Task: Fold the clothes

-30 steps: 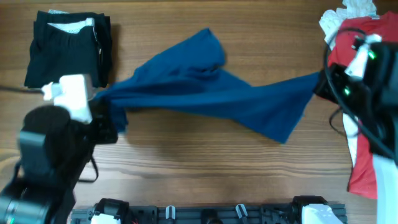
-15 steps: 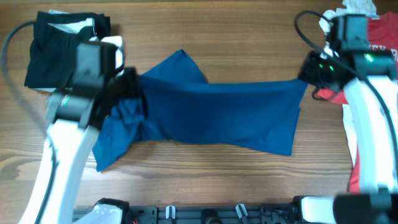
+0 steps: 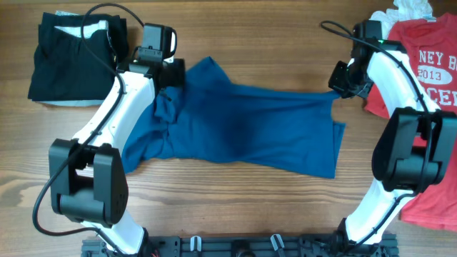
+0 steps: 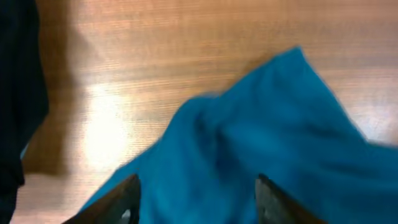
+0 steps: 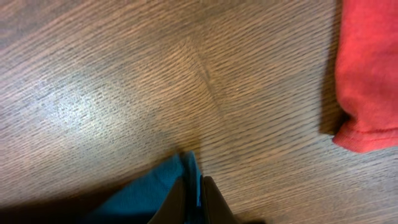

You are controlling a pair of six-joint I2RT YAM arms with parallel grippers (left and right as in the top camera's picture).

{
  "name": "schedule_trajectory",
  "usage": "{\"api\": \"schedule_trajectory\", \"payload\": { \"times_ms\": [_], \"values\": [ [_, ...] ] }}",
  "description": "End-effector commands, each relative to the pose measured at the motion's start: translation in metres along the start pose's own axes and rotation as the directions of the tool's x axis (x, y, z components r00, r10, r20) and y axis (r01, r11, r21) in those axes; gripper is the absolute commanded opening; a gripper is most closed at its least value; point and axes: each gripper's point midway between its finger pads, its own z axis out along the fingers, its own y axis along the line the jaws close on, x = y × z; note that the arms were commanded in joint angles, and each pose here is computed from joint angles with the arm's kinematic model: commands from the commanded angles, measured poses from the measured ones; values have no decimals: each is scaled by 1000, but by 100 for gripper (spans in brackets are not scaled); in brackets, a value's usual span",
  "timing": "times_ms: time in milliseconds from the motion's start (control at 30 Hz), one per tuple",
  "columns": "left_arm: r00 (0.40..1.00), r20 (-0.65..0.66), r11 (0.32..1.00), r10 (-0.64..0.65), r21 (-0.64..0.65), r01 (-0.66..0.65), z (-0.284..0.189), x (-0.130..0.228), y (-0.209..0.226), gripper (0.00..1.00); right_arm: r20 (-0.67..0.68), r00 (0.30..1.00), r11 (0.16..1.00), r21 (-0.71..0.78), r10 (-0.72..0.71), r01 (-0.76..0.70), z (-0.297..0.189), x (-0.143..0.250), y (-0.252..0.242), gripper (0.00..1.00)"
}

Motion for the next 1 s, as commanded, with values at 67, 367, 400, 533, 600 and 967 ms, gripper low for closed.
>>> {"api": "schedule_trajectory", "payload": {
  "times_ms": [67,367,400,533,600,967],
  "values": [
    [997,-72,1000,24,-1,-25,-67,22,3,72,-15,999,998,-53,-35,34,-4,0,3,10],
    [900,-373,972,227,33,-231,-76,100,9,52,-25,999,996,-88,-36,33,-4,2,10,11],
    [877,-393,959,275,54,-277,-71,106,8,53,-25,999,996,-87,-36,34,-4,2,10,11],
    [811,-459,928,363,97,-361,-54,124,5,55,-29,999,994,-106,-36,33,-5,3,13,11],
    [794,-487,925,362,83,-371,-47,129,9,52,-30,999,994,-106,-36,33,-5,3,13,11],
    [749,-626,902,218,-164,-399,-9,145,59,51,-44,998,994,-101,-39,35,-4,6,12,12]
  ]
}}
